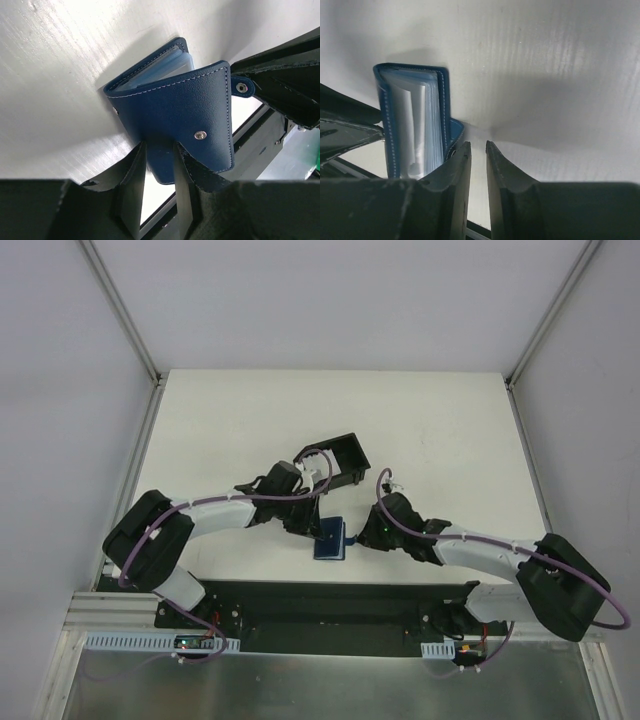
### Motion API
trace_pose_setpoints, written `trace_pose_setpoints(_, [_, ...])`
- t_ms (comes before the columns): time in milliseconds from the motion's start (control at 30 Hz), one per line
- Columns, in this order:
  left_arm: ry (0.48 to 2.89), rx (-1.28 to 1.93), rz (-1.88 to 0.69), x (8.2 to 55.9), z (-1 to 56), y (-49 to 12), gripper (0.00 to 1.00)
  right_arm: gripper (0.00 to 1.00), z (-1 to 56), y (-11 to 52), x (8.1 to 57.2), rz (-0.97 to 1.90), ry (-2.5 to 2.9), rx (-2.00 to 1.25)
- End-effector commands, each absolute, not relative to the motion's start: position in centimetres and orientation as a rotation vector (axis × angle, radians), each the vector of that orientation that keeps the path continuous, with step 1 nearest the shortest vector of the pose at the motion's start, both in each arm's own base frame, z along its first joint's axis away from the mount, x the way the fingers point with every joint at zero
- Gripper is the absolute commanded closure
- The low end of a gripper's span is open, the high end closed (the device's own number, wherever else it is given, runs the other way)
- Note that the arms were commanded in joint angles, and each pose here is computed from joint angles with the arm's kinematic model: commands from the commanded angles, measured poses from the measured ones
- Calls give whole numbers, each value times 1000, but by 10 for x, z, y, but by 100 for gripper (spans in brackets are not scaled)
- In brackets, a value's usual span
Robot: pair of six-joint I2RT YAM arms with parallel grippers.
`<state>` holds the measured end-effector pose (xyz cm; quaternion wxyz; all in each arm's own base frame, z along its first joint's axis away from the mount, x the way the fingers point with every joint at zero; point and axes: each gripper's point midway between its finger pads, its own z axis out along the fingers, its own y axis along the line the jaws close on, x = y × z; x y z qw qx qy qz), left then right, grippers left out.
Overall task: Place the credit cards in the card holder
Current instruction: Close the card holder at the center of the board.
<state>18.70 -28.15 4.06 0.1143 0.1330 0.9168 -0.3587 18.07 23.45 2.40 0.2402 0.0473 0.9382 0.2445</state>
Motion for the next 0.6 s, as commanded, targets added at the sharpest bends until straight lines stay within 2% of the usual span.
trace_pose_setpoints(0, [2700,417,-980,186,34,-280,74,79,41,255,190,766,2522,111])
trace_pose_setpoints(200, [2681,420,-963,185,45,-280,74,80,39,256,191,759,2528,110])
trace_pose_setpoints(300, [2630,427,-997,184,63,-284,70,80,38,255,191,757,2529,113])
trace_pose_setpoints(567, [2676,463,-1025,174,56,-293,73,80,38,256,191,755,2532,106])
